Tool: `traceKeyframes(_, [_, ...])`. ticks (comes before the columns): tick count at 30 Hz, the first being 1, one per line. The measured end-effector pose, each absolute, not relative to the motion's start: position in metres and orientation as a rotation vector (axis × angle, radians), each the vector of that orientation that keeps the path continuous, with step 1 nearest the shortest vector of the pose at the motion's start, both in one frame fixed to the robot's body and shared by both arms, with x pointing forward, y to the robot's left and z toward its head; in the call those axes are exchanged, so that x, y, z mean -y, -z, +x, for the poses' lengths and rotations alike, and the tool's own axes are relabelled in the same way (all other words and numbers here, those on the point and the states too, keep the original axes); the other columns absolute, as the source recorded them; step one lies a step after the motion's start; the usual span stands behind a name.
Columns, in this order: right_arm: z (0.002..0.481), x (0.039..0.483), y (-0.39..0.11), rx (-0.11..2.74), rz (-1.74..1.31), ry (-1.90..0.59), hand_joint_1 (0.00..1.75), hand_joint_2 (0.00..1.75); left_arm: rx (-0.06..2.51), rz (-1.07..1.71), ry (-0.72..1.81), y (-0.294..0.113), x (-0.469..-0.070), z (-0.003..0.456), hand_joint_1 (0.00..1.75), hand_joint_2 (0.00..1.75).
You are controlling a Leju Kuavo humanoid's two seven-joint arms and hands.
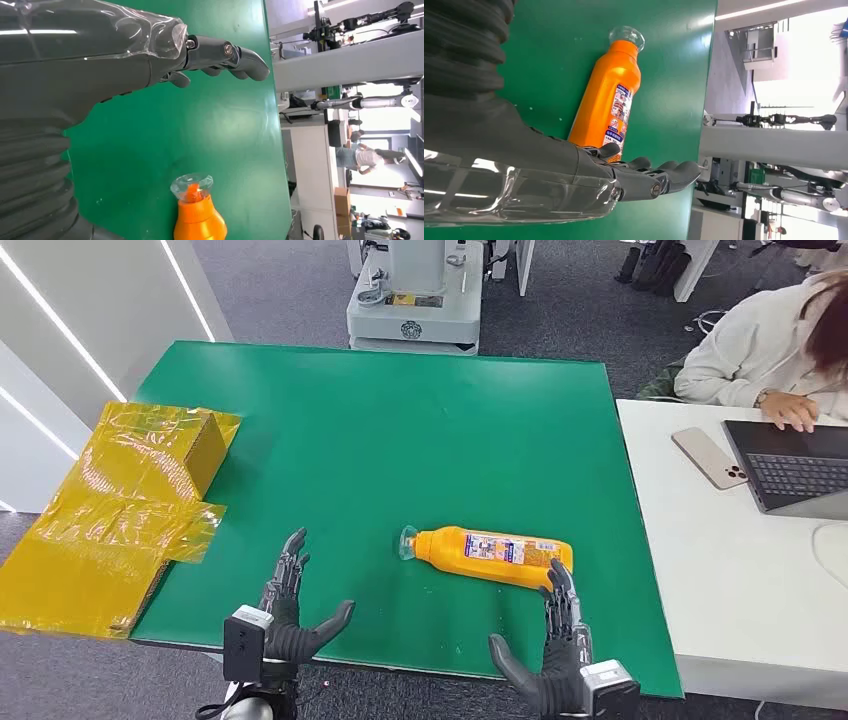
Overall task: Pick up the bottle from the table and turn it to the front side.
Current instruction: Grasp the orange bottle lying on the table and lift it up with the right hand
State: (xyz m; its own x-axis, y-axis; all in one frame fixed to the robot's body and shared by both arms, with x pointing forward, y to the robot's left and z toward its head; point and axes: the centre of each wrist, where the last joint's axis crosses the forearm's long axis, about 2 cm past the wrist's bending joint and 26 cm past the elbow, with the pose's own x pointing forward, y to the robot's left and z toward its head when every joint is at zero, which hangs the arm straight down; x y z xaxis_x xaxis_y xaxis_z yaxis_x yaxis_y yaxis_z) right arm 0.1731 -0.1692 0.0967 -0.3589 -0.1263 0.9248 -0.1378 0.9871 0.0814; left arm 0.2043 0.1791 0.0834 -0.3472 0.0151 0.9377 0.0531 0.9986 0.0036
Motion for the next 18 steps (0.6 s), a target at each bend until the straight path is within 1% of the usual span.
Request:
traceKeyframes(14, [0.1729,0.1705,-0.0950,1.955,0.172,-0.021,0.00,1.75,1.937,-0.060,0.033,-0.0836,-0.1813,0.2061,0.00,1.75])
traceKeyframes(18, [0.1794,0.1735,-0.0989,2.021,0.068,-0.120,0.00,1.75,1.952,-0.087,0.048,-0.0871,-0.1791,0.2106,0.00,1.75])
